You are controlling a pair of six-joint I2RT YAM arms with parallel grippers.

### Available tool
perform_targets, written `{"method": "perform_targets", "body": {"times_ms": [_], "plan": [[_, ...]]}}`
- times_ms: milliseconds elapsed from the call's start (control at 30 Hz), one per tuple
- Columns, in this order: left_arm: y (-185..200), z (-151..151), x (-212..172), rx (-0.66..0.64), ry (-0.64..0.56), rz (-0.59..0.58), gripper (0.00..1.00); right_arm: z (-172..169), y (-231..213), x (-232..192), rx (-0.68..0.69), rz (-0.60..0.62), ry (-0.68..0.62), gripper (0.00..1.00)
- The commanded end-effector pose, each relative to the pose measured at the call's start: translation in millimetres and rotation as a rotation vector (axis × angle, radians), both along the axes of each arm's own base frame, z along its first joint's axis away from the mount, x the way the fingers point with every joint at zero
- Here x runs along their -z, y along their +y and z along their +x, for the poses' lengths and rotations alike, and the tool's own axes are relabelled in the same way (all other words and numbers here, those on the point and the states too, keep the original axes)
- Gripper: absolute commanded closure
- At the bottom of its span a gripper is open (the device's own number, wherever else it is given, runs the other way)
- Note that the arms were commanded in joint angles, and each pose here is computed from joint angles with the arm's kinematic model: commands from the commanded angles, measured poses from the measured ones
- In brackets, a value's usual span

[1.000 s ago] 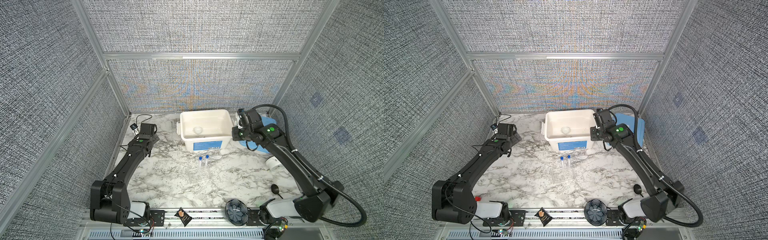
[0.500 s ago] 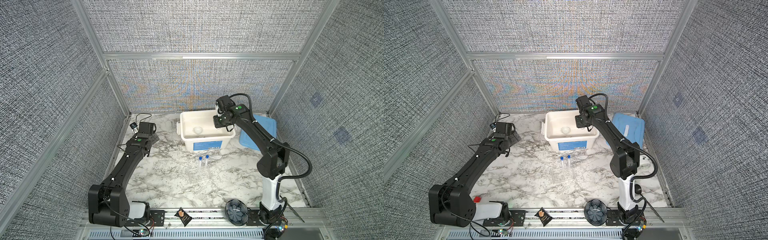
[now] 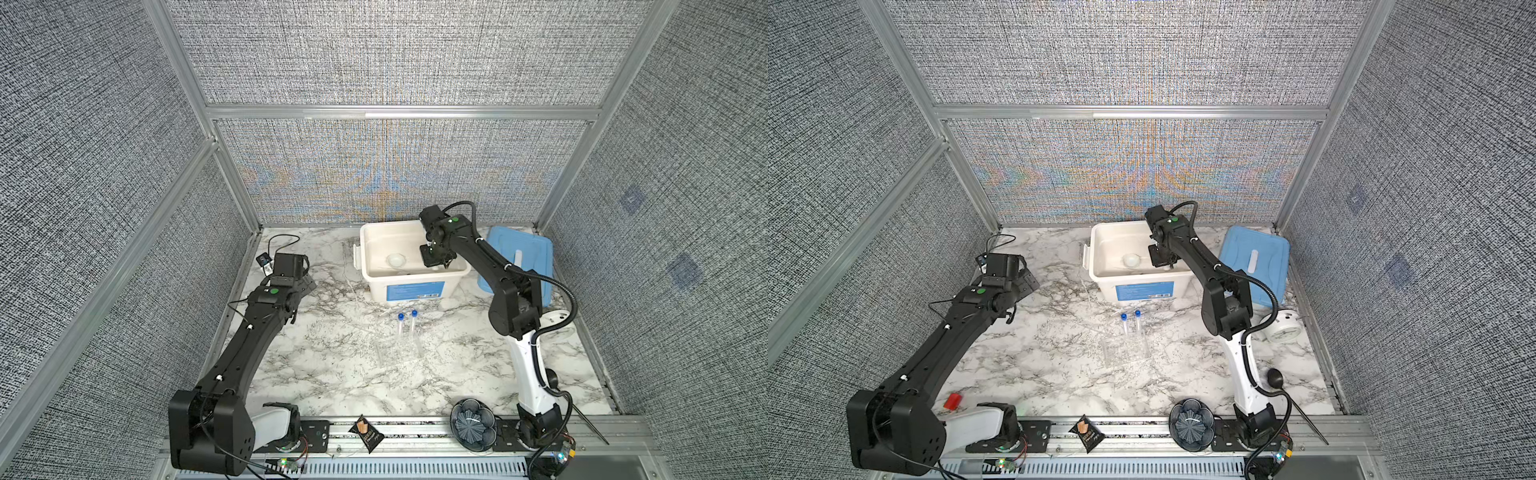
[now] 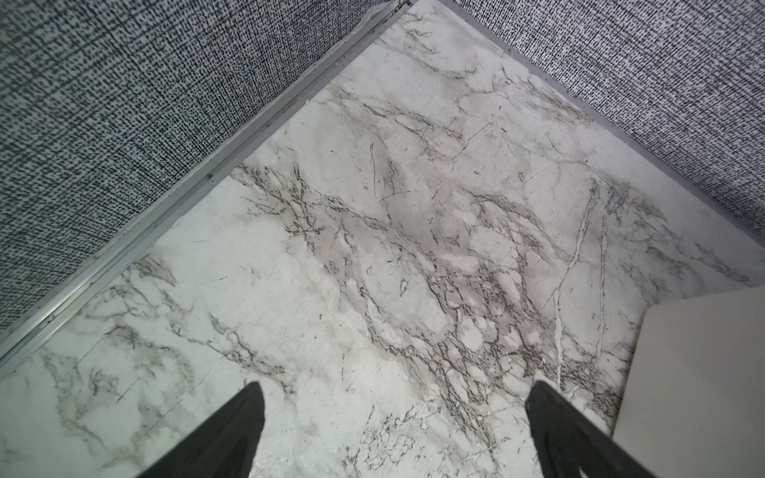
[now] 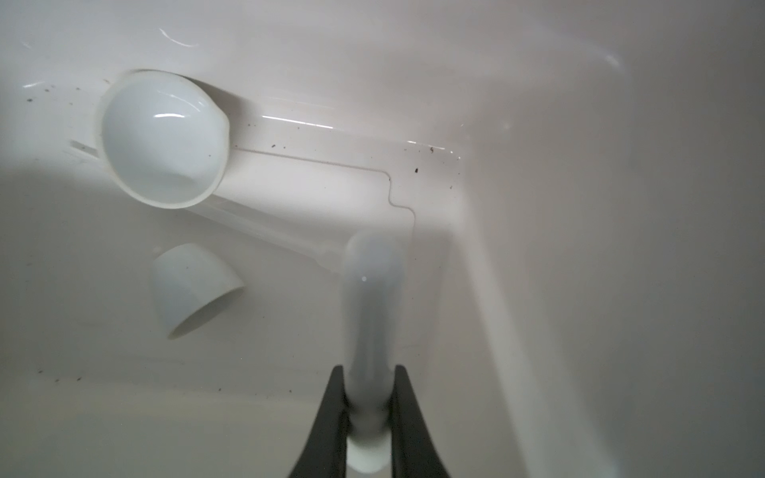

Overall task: Organize the chemistry lab equipment
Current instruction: 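Lift the pestle with the right gripper and carry it into the bin, then release the pestle in the bin and raise the right gripper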

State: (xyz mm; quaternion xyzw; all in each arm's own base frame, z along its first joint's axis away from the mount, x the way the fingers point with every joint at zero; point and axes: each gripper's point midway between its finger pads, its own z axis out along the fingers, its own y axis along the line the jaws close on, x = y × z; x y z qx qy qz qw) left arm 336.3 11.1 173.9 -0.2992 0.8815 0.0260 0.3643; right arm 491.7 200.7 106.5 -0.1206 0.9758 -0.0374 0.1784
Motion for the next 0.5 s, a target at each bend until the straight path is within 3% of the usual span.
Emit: {"method": "perform_targets", "body": {"times_ms": [0,300,467], "plan": [[0,-8,3,0.027,0.035,-0.004,0.01,-1,0,16,-0.023,-0.023,0.039,1.00],[-18,7,-1,0.216,0.068,-0.024,0.01,4,-3,46,-0.047,-0.058,0.084,1.00],[-30,19,-4,0.298,0.155,-0.044,0.01,2,-6,64,-0.027,-0.065,0.114,1.00]]}}
